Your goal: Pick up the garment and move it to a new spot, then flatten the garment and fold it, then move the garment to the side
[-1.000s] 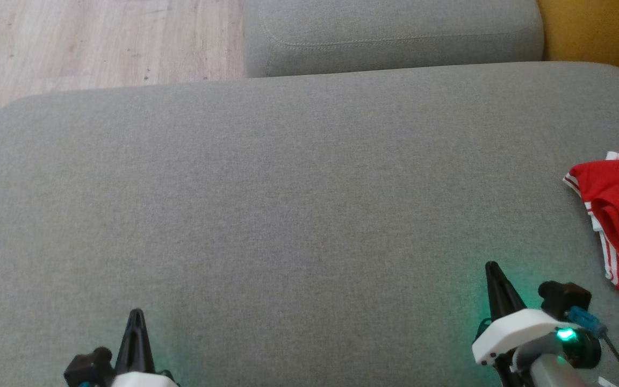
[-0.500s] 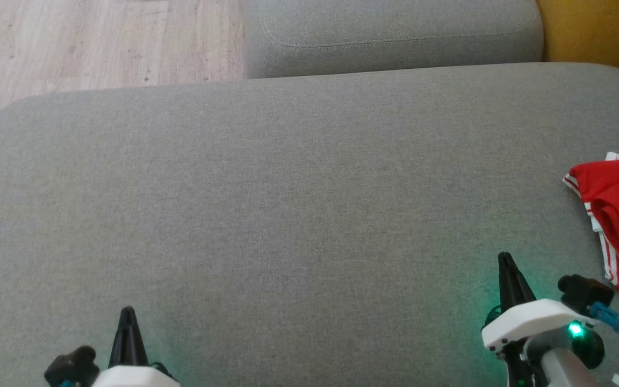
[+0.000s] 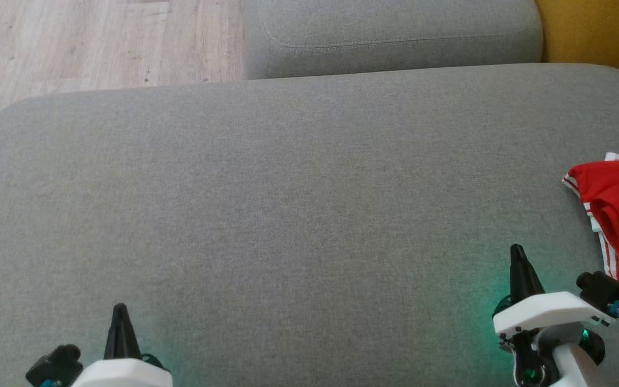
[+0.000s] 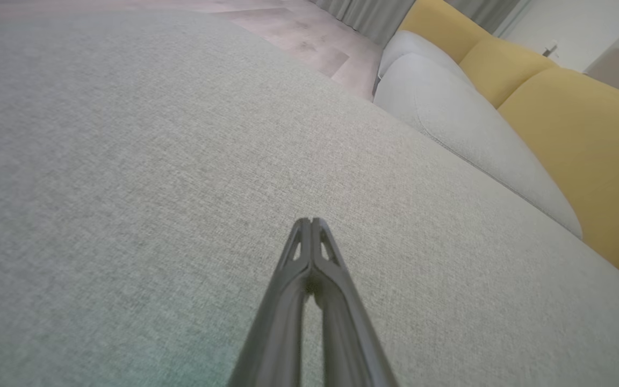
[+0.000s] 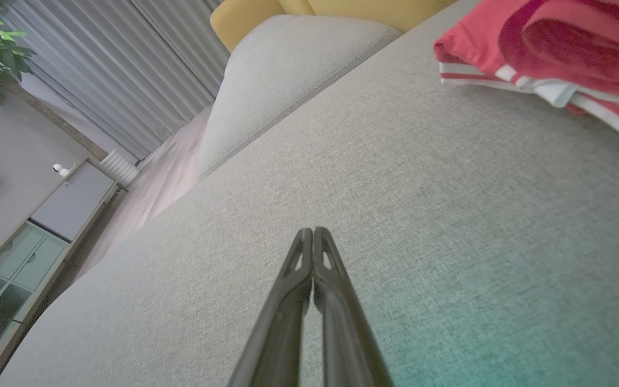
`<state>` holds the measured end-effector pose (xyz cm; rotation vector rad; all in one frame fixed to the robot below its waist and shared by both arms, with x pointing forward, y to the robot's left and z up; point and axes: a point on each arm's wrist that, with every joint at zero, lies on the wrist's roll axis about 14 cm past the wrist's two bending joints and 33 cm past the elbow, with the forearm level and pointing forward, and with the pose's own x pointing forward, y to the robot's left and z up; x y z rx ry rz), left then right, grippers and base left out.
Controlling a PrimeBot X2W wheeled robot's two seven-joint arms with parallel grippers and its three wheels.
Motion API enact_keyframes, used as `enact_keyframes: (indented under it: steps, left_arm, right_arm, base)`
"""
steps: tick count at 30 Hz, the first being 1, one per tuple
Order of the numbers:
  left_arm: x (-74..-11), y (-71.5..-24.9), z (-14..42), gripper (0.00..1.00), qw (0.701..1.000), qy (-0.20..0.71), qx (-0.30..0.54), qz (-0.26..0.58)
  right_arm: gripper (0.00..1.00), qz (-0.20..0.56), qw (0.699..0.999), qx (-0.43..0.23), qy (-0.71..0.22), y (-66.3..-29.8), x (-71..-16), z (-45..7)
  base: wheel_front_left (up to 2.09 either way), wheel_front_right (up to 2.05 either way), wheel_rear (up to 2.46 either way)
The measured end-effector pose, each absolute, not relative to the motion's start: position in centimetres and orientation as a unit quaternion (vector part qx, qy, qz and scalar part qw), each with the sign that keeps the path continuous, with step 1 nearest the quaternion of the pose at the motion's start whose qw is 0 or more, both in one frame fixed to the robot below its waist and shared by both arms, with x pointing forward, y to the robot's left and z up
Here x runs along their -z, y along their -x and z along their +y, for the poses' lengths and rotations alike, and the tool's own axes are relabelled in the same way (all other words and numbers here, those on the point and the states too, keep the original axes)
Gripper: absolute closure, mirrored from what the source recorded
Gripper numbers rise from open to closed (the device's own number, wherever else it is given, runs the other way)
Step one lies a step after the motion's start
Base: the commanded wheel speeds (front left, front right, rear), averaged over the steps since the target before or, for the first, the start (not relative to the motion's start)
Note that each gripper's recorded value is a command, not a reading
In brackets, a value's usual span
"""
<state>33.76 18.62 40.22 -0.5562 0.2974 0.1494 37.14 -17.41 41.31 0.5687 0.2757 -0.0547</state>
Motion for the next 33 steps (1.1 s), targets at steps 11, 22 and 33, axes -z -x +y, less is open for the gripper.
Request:
enact_keyframes:
  steps: [11, 22, 33]
  left_arm:
    - [-40.6, -34.0, 18.9, 1.00, 0.931, 0.326, -0.083, 0.141]
    - [-41.2, -34.5, 18.8, 1.00, 0.909, 0.385, -0.084, 0.134]
    - [-42.0, -35.1, 18.8, 1.00, 0.885, 0.442, -0.084, 0.122]
  right_arm:
    - [1.00, 0.123, 0.934, 0.038, -0.333, -37.5, -42.1, -17.8]
    - [1.00, 0.110, 0.912, 0.049, -0.391, -37.8, -43.0, -18.3]
    - [1.00, 0.101, 0.887, 0.061, -0.447, -37.6, -43.3, -18.8]
  base:
    - [0.00, 0.00, 0.00]
    - [0.00, 0.00, 0.00]
    - [0.00, 0.00, 0.00]
